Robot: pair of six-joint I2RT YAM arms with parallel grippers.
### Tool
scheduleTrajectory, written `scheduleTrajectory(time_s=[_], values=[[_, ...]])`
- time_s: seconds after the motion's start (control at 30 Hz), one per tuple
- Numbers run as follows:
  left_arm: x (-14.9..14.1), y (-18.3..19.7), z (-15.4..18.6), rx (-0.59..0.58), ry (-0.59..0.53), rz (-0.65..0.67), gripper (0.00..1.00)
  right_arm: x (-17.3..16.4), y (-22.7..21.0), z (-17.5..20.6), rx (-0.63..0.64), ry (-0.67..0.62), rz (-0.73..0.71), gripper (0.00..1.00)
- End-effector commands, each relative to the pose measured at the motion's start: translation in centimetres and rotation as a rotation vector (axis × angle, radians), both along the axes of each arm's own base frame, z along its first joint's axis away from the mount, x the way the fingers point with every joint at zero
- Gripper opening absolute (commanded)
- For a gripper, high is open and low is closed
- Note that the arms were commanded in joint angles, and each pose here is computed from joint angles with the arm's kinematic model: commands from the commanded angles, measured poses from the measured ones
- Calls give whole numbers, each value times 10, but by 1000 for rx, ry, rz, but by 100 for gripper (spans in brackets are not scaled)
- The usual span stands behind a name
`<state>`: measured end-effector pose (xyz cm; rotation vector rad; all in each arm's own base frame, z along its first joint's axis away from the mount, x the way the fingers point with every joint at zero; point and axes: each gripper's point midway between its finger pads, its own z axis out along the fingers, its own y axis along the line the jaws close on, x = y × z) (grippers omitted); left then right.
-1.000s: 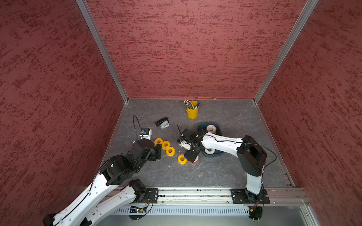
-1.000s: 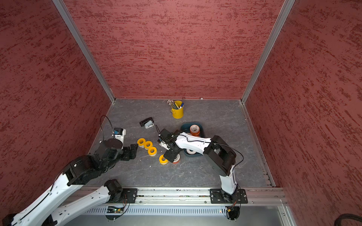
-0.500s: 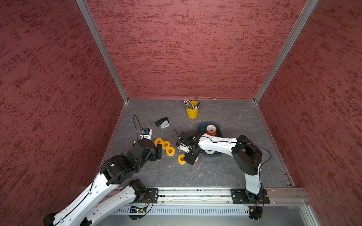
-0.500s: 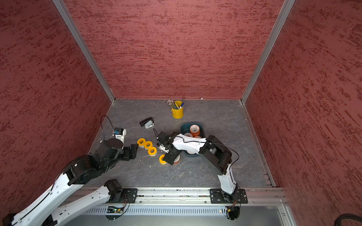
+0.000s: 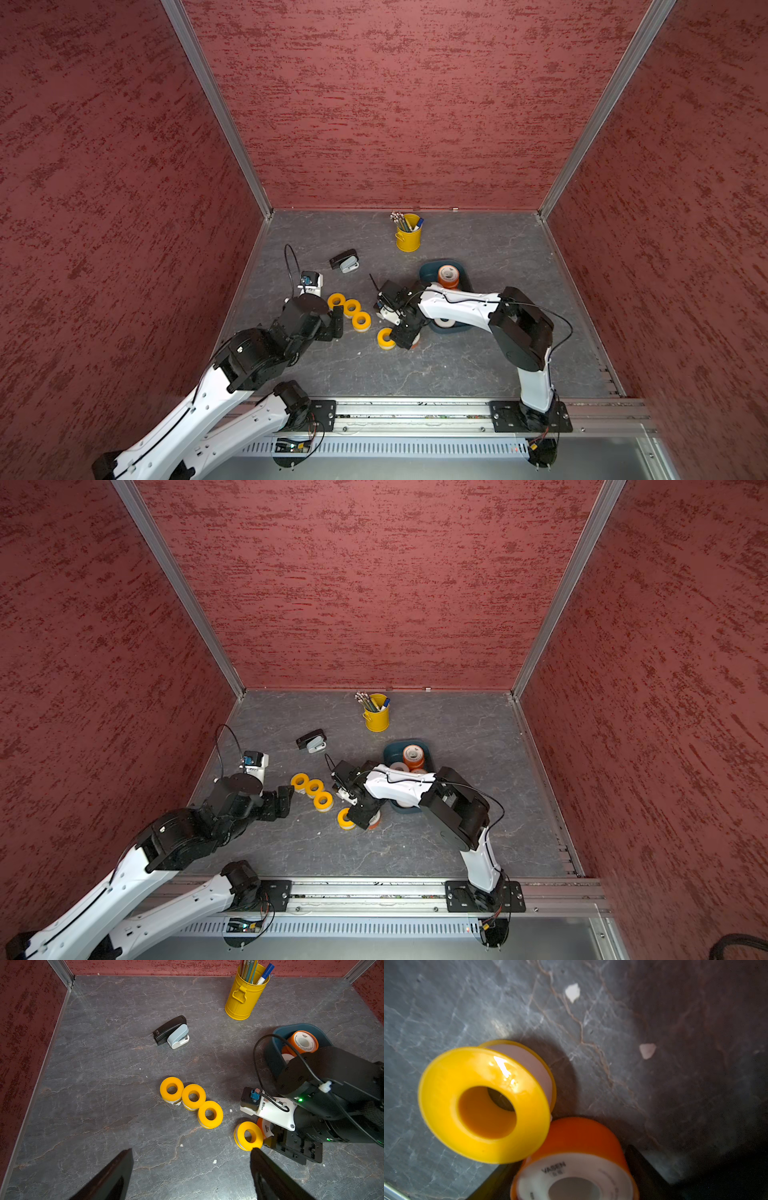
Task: Put the sealing tape into the storage box
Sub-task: Pick up the sealing tape at the center of the board.
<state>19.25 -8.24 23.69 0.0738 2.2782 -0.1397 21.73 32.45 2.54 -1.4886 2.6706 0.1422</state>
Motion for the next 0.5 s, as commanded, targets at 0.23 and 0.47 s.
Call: scheduleTrajectory(time_s=[0.23, 0.47], values=[[1, -1, -2, -4, 6, -6, 91, 1, 16, 76, 199, -90, -31, 62], [1, -2, -2, -5, 6, -10, 91, 27, -1, 113, 265, -223, -126, 62]])
